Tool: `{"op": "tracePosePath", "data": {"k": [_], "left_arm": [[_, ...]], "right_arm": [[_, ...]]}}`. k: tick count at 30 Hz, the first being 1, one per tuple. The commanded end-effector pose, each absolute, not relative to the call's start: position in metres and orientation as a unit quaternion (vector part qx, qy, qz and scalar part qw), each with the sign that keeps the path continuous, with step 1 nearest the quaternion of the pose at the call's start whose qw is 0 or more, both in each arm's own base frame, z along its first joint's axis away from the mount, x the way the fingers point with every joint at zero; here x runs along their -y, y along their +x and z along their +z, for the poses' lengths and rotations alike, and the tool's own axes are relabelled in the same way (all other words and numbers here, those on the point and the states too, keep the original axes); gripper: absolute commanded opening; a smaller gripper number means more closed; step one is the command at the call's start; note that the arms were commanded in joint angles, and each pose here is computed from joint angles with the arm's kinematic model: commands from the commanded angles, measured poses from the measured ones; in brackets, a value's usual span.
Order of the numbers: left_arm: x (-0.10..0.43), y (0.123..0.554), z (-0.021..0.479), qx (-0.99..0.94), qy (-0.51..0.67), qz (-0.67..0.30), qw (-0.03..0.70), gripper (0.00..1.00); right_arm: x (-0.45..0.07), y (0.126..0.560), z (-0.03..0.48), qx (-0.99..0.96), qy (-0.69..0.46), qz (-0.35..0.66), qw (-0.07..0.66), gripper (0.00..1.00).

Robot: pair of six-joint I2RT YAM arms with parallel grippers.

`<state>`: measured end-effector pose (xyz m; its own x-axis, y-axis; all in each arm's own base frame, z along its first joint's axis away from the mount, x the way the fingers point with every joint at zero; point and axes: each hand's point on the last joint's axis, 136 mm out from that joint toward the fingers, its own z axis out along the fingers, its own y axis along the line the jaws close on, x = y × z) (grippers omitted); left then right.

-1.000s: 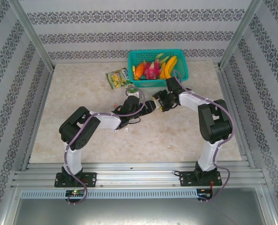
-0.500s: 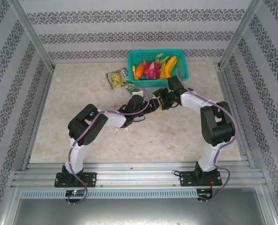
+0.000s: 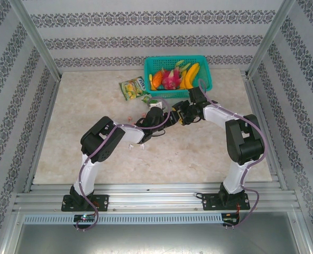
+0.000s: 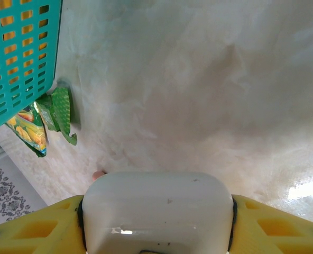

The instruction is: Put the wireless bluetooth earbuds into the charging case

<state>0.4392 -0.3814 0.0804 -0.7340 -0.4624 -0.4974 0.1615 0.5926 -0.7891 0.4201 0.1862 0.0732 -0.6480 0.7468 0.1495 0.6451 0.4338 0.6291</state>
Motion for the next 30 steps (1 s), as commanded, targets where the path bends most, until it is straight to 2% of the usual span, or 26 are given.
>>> {"op": "tracePosePath", "data": {"k": [1, 22, 25, 30], "left_arm": [[0.391, 0.445, 0.093, -0.804, -0.091, -0.457, 0.369, 0.43], [0.392, 0.446, 0.095, -0.802, -0.091, -0.461, 0.370, 0.15], [0.392, 0.445, 0.095, -0.801, -0.092, -0.462, 0.369, 0.10], [0.386, 0.444, 0.100, -0.800, -0.097, -0.465, 0.367, 0.07]], "right_arm": [[-0.186, 0.418, 0.081, -0.839, 0.412, 0.347, 0.076, 0.59], [-0.187, 0.417, 0.083, -0.836, 0.411, 0.355, 0.079, 0.59], [-0.186, 0.419, 0.088, -0.834, 0.409, 0.361, 0.083, 0.63], [-0.177, 0.430, 0.107, -0.824, 0.405, 0.384, 0.103, 0.77]]}}
